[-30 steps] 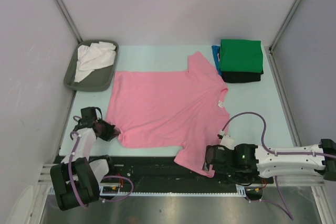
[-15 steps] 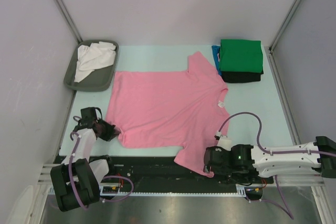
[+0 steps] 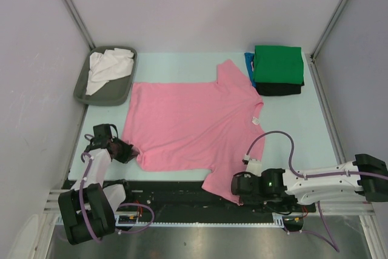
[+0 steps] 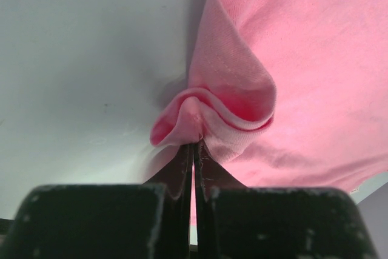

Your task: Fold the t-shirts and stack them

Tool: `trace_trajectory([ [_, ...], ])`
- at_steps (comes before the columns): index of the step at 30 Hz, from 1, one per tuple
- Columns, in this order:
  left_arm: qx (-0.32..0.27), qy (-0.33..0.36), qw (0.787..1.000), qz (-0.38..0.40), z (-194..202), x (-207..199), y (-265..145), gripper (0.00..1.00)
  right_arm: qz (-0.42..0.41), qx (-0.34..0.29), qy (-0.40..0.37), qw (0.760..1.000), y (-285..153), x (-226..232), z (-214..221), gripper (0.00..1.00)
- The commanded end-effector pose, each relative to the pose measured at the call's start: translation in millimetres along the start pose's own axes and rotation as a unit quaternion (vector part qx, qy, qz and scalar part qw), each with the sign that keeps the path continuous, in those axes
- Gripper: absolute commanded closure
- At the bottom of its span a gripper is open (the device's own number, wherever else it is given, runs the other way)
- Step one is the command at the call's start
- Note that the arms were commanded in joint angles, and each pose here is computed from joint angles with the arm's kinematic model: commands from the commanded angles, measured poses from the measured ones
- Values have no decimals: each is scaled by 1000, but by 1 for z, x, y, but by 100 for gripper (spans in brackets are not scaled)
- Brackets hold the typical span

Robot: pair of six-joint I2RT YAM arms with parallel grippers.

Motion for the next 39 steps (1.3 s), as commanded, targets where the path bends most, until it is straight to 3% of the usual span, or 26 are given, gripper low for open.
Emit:
trace_trajectory([
  [1, 2, 9, 1000, 10, 0, -3, -1, 100, 5, -11, 12, 1000, 3, 0, -2, 100],
  [9, -6, 22, 999, 23, -5, -13, -12, 100, -13, -91, 9, 996, -25, 6, -36, 100],
  [20, -13, 37, 996, 76, -25, -56, -40, 100, -35, -240, -21, 970, -88, 21, -153, 100],
  [39, -19, 43, 993, 105, -37, -73, -60, 100, -78, -320, -43, 943, -144, 38, -284, 100],
])
Point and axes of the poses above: each gripper's point midway between its finger pads, its own y axis out along the fingers, its own x axis along the line the jaws close on, z = x × y, the point moved 2 cm from there along -y, back along the fingers, and after that the axes turned 1 degree about -y, right-handed, at the moved point
